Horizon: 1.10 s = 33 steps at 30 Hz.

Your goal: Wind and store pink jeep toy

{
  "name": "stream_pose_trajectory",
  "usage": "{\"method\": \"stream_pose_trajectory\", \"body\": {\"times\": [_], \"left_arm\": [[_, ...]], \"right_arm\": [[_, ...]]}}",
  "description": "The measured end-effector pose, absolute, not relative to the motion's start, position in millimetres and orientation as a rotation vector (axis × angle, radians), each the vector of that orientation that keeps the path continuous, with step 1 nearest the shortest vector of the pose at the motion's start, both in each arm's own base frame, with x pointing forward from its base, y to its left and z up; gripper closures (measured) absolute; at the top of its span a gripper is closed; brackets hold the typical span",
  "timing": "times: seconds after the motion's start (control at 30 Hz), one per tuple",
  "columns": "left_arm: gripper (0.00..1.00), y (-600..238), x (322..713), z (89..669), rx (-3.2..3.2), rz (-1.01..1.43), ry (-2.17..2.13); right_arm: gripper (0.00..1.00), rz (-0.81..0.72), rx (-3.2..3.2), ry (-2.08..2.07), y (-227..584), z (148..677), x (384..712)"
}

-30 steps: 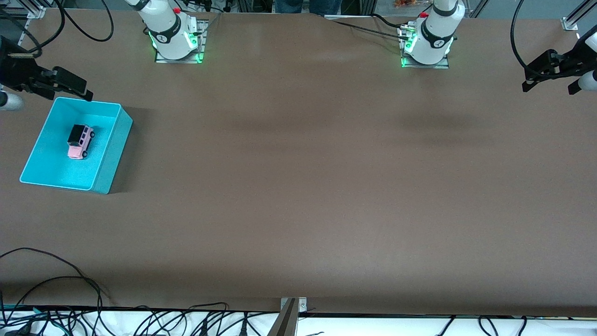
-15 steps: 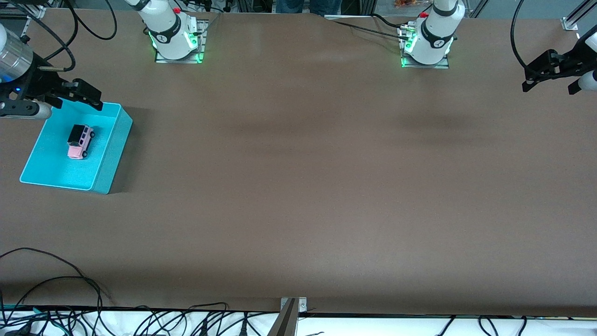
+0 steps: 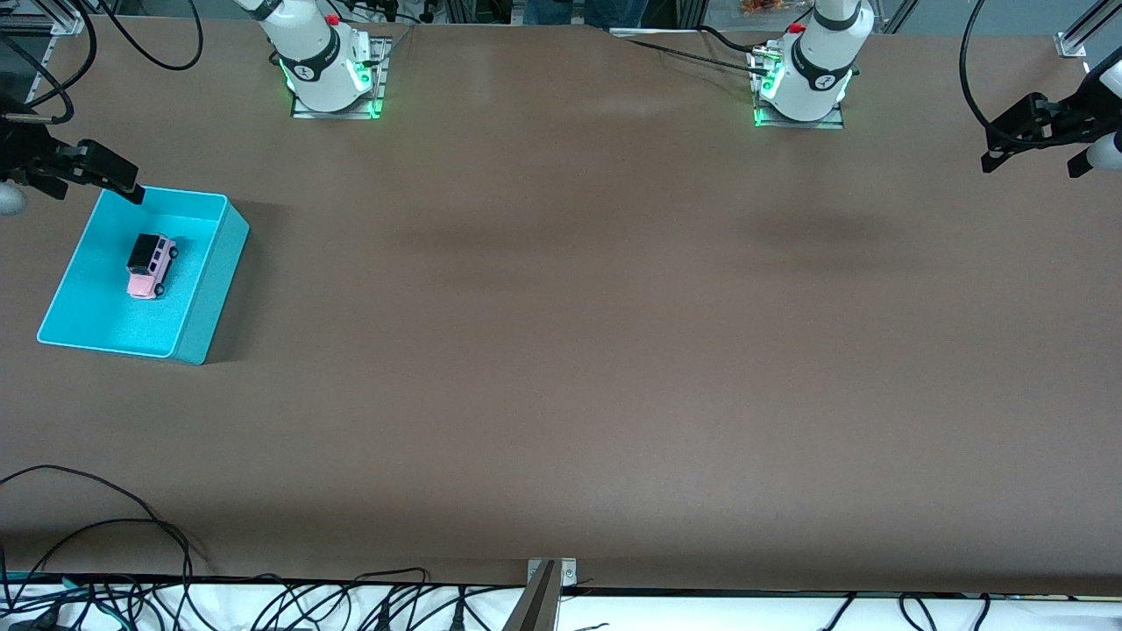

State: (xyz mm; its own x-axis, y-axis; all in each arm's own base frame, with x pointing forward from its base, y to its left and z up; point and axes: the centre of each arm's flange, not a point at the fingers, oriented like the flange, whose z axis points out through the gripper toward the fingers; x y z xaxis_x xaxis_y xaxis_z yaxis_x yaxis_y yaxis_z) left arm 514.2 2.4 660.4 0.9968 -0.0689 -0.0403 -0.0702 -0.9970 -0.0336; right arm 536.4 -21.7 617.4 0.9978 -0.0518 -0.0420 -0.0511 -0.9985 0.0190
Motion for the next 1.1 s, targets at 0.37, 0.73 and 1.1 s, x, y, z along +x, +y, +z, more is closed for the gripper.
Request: {"method": "stream_pose_trajectory", "body": {"times": [0.37, 0.73, 1.1], "left_arm": [[0.0, 2.4, 514.2, 660.4, -3.104, 0.061, 0.108], [0.0, 2.5, 514.2, 660.4, -3.104, 0.061, 0.108], [0.0, 2.5, 514.2, 660.4, -3.104, 0.061, 0.108]], "right_arm": [[0.0, -0.08, 3.122, -0.062, -26.2, 625.8, 543.3], [0.0, -0.105, 3.122, -0.062, -26.2, 625.8, 541.5], [0.0, -0.105, 3.122, -0.06, -25.4, 626.3, 541.5]]}}
